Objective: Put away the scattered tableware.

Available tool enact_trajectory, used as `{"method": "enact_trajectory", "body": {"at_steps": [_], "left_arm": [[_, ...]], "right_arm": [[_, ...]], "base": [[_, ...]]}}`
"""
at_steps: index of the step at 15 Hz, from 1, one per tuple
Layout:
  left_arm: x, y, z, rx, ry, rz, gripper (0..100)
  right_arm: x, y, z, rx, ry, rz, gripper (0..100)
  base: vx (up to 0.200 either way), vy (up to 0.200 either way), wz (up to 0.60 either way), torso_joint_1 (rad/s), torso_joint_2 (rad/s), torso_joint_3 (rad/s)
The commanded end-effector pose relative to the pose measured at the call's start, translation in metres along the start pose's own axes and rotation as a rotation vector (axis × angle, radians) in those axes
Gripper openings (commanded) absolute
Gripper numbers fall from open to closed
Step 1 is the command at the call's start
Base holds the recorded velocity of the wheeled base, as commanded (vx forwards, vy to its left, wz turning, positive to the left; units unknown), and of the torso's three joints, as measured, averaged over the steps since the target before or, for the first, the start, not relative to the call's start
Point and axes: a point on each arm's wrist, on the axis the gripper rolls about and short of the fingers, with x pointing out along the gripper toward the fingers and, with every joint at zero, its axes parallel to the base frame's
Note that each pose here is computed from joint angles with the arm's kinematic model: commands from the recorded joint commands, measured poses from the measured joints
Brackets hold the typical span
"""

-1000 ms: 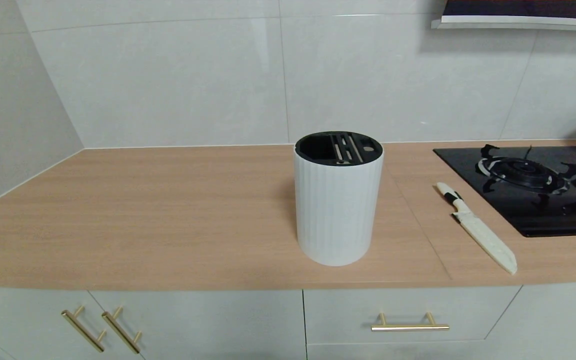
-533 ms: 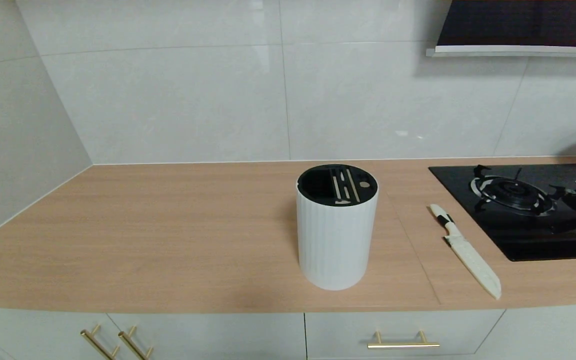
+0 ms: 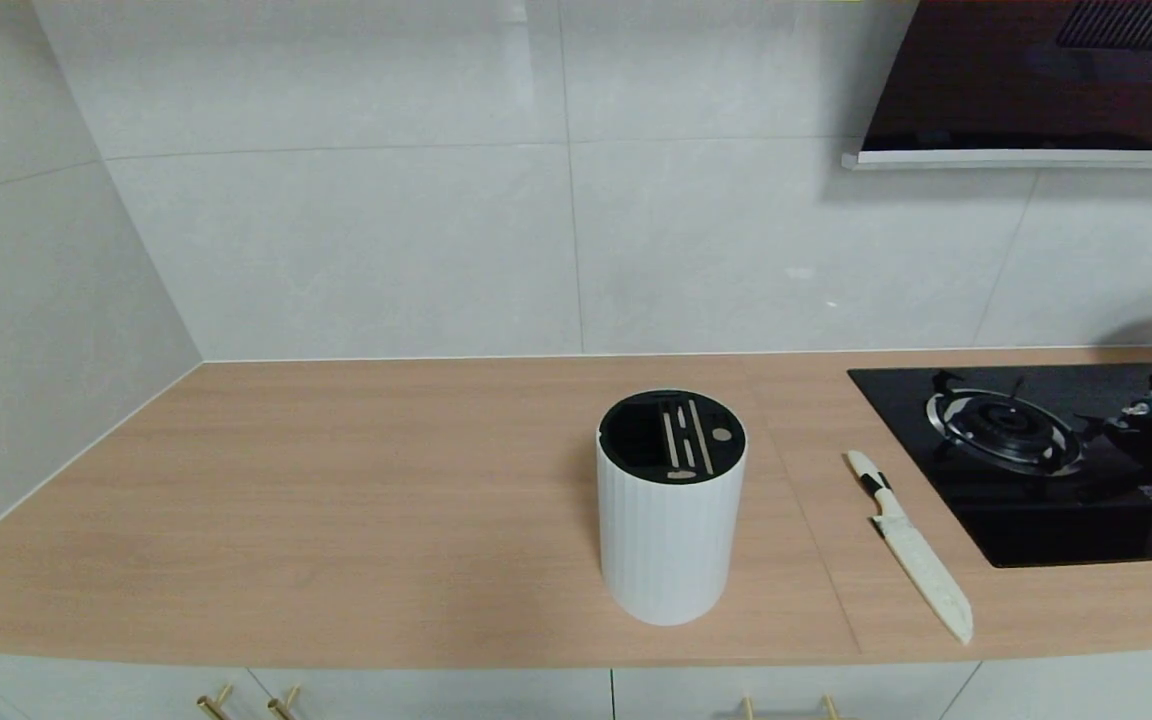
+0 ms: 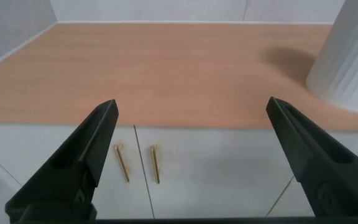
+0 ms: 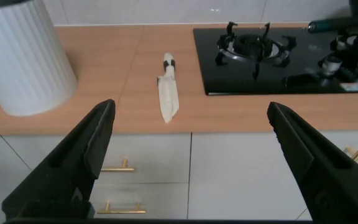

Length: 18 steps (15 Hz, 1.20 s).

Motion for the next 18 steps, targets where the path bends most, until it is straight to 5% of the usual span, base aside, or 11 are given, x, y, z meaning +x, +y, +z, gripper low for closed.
{"method": "enact_trajectory", "body": {"at_steps": [1,12,14,18], "left_arm": [[0.000,0.000,0.000,0.000,0.000,0.000,100],[0.000,0.000,0.000,0.000,0.000,0.000,100],[0.000,0.000,0.000,0.000,0.000,0.000,100],[0.000,0.000,0.000,0.000,0.000,0.000,100]], "right_arm": [[0.000,0.000,0.000,0.000,0.001,0.000,100],[0.000,0.000,0.001,-0.020,-0.002,0.000,100],[-0.011,-0.001,0.067,0.052,-0.132,0.022,100],[0.061,0.004,0.135,0.025,0.146,0.083,100]], "base": [[0.000,0.000,0.00,0.198,-0.43,-0.232],[0.000,0.000,0.00,0.073,-0.16,-0.085],[0.000,0.000,0.00,0.000,0.00,0.000],[0.000,0.000,0.00,0.000,0.00,0.000]]}}
